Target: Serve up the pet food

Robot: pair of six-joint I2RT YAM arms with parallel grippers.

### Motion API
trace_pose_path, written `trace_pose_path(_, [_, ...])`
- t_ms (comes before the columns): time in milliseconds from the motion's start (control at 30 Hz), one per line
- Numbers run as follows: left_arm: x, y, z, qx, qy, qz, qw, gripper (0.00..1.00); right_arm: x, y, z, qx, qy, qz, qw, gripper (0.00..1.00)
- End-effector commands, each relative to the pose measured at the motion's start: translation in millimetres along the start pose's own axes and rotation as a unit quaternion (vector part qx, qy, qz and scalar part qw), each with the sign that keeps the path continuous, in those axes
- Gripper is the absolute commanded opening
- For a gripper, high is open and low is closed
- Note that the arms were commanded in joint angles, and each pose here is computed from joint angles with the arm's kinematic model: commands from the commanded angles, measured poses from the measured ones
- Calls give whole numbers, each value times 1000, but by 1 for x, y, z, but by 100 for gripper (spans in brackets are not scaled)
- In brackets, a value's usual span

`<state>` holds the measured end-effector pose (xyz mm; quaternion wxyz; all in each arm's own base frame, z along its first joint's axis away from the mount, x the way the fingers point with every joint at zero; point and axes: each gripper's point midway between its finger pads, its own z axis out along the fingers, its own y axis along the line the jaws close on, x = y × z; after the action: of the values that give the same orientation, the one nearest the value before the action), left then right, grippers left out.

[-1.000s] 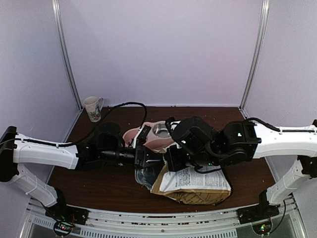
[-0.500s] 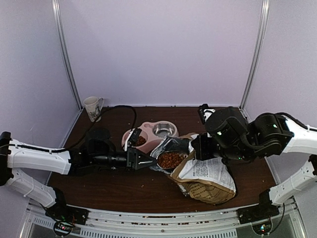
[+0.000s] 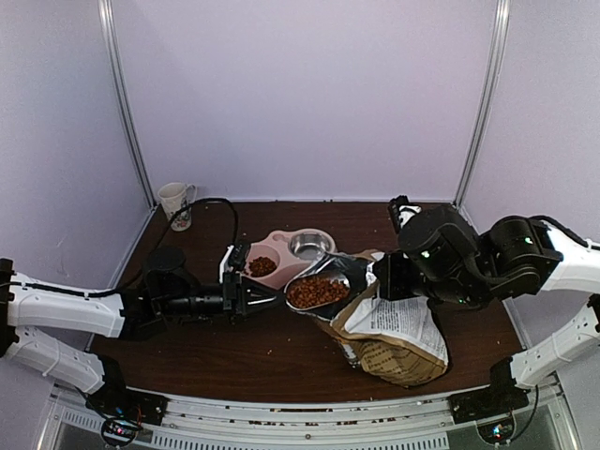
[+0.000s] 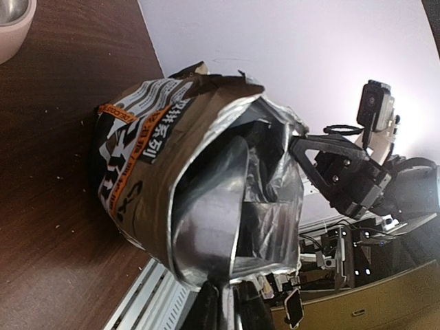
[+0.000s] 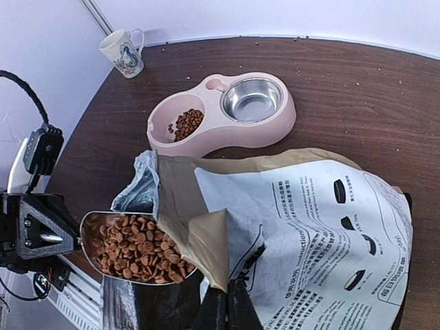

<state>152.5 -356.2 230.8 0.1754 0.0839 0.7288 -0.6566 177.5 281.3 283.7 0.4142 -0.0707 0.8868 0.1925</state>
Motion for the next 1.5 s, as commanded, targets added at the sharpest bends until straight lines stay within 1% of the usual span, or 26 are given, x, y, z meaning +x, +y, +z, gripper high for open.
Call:
trace_pose_path(0, [-5,-35,-13,75,-14,-1,997,0,-7,-23,-2,40,-23,1,999,0])
trace_pose_path(167, [-7,-41,-24,79,-26,-9,997,0,-6,-24,-2,37,-23,6,999,0])
trace_pose_path(333, [-19,-51,-38,75,-54,-25,995,0,-2,-25,1,36,-21,9,999,0])
trace_pose_path(633, [-42,-40,-63,44,-117,-84,989,0,-1,-28,1,34,-24,13,999,0])
trace_pose_path(900, [-81,-6,-89,-10,-193,-108,975,0,1,-27,3,31,-23,15,999,0])
trace_pose_path(1133, [-115,29,-100,-44,-238,-115,963,0,-1,-31,2,31,-27,20,999,0])
trace_pose_path(1333, [-135,61,-104,-81,-260,-125,954,0,-3,-33,1,30,-31,25,999,0])
trace_pose_path(1467, [-139,90,-108,-129,-270,-134,945,0,-3,-32,2,29,-31,25,999,0])
